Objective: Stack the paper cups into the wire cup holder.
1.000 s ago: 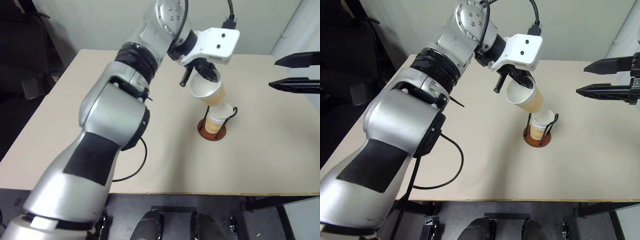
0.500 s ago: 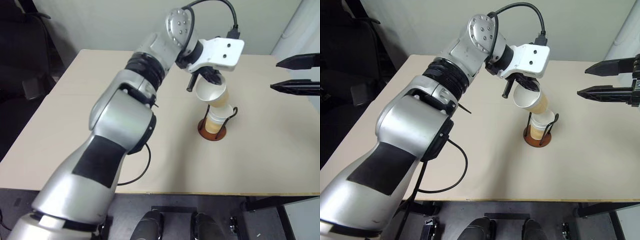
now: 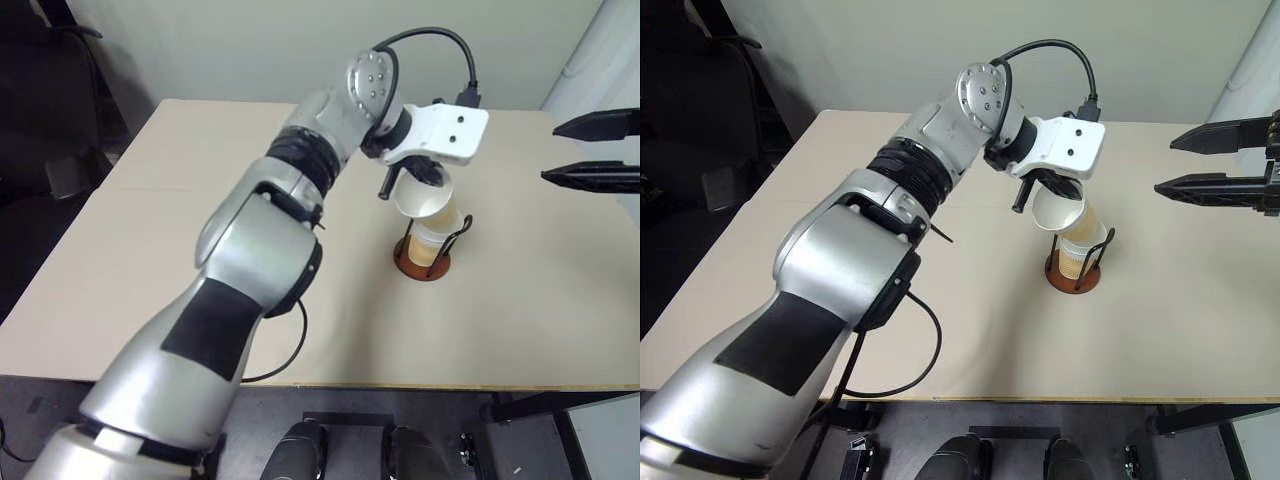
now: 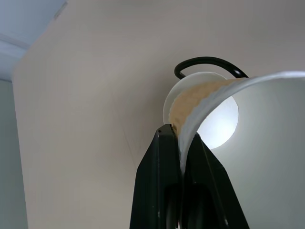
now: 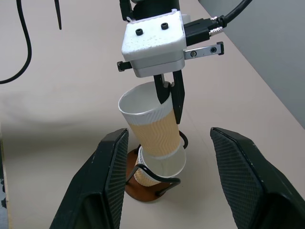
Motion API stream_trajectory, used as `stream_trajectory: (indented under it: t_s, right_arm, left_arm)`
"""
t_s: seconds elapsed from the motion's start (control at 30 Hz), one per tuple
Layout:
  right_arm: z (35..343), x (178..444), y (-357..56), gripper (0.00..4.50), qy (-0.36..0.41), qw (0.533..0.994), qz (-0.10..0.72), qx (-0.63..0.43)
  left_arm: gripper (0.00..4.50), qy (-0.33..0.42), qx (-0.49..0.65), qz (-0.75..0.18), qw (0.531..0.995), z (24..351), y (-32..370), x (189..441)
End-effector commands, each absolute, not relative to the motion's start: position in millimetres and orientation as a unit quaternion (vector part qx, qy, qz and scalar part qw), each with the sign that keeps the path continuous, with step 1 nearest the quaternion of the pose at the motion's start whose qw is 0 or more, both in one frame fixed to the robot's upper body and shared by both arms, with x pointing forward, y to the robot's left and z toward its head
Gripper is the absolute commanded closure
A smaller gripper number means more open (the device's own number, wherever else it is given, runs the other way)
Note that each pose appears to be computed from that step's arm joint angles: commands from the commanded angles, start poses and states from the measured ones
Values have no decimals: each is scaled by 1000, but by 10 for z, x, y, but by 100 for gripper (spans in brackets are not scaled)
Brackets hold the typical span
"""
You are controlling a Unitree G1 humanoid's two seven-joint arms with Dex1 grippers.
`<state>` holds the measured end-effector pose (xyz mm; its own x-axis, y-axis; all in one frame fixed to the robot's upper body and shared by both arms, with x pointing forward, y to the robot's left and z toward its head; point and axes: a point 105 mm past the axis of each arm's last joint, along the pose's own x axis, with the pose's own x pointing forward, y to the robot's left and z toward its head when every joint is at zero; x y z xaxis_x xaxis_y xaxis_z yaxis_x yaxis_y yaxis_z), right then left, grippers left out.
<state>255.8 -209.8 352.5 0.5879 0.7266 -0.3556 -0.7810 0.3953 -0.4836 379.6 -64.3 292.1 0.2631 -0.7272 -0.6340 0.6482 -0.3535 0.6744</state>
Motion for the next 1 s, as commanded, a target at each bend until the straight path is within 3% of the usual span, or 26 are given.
stream_trajectory:
  t_s: [0.03,0.6,0.7,0.97,1.0]
  right_arm:
    - [3681,2462,-2111,176,18,837,437,-329]
    - [3653,2458,-2099,176,20,838,435,-328]
    - [3649,2459,-2103,176,21,839,432,-329]
    - [3625,2457,-2108,176,25,840,429,-331]
    - [3624,2457,-2109,176,25,840,429,-331]
  left_arm:
    - [448,-51,556,-602,570,2978,-692,3778]
    - [448,-28,575,-583,573,2715,-728,3865]
    - [394,-29,582,-575,574,2684,-741,3884]
    - [104,-64,595,-544,588,2783,-816,3918]
    - [104,-69,595,-539,592,2799,-824,3926]
